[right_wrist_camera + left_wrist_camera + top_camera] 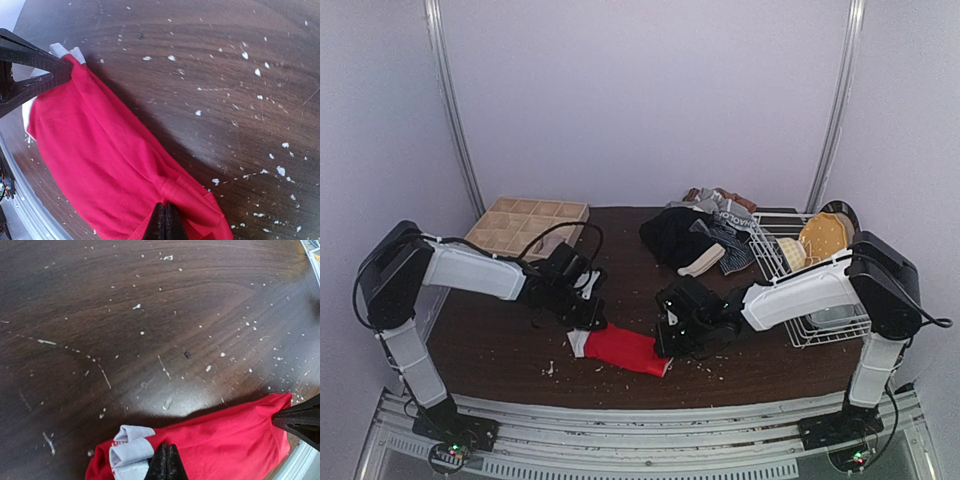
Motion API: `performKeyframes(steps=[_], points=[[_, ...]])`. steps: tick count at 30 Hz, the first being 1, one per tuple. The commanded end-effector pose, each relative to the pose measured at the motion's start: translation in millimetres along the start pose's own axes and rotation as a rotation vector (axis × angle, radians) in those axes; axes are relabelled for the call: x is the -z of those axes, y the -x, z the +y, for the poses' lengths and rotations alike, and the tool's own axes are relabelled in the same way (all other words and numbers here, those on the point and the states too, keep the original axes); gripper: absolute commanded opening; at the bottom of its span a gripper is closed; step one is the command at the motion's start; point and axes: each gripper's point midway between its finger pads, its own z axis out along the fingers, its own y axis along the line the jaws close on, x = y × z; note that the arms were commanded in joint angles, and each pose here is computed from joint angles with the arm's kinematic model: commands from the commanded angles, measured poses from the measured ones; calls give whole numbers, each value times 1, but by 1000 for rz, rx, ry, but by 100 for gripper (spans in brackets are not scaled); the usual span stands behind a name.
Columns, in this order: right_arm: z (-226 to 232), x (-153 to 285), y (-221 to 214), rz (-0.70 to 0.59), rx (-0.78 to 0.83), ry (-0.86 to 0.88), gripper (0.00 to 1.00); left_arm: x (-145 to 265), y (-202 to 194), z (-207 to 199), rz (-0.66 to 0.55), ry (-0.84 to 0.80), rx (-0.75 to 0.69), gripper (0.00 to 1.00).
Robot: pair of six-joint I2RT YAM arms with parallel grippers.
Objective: Roll the underwear
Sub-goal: Rotate the underwear at the center of the board.
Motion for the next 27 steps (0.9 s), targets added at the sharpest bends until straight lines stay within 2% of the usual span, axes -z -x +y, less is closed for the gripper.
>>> performKeyframes(steps=[1, 7, 12, 13, 15, 17, 18, 20, 22, 23, 27], points=[[-20, -13, -19, 47, -45, -32, 0, -16, 10, 4, -21, 4, 0, 0], [-33, -18, -42, 59, -102, -26, 0, -27, -6, 12, 10, 3, 6, 0], [-29, -11, -63, 71, -93, -18, 0, -18, -11, 6, 0, -31, -17, 0], [-26, -8, -63, 68, -88, -11, 0, -14, -9, 4, -5, -35, -25, 3], [-17, 2, -55, 47, -80, 7, 0, -1, 0, -4, -27, -45, -44, 28], [-4, 18, -41, 15, -59, 27, 6, 15, 10, -12, -52, -53, -63, 51], [2, 26, -34, -3, -44, 35, 9, 24, 14, -17, -64, -61, -75, 59], [15, 42, -21, -30, -7, 57, 16, 42, 17, -24, -79, -72, -89, 67], [20, 55, -12, -50, 26, 54, 25, 58, 17, -28, -102, -76, -87, 90], [21, 59, -8, -66, 40, 52, 27, 65, 13, -26, -109, -70, -76, 97], [16, 59, 5, -75, 60, 40, 33, 92, -6, -15, -177, -33, -4, 98]])
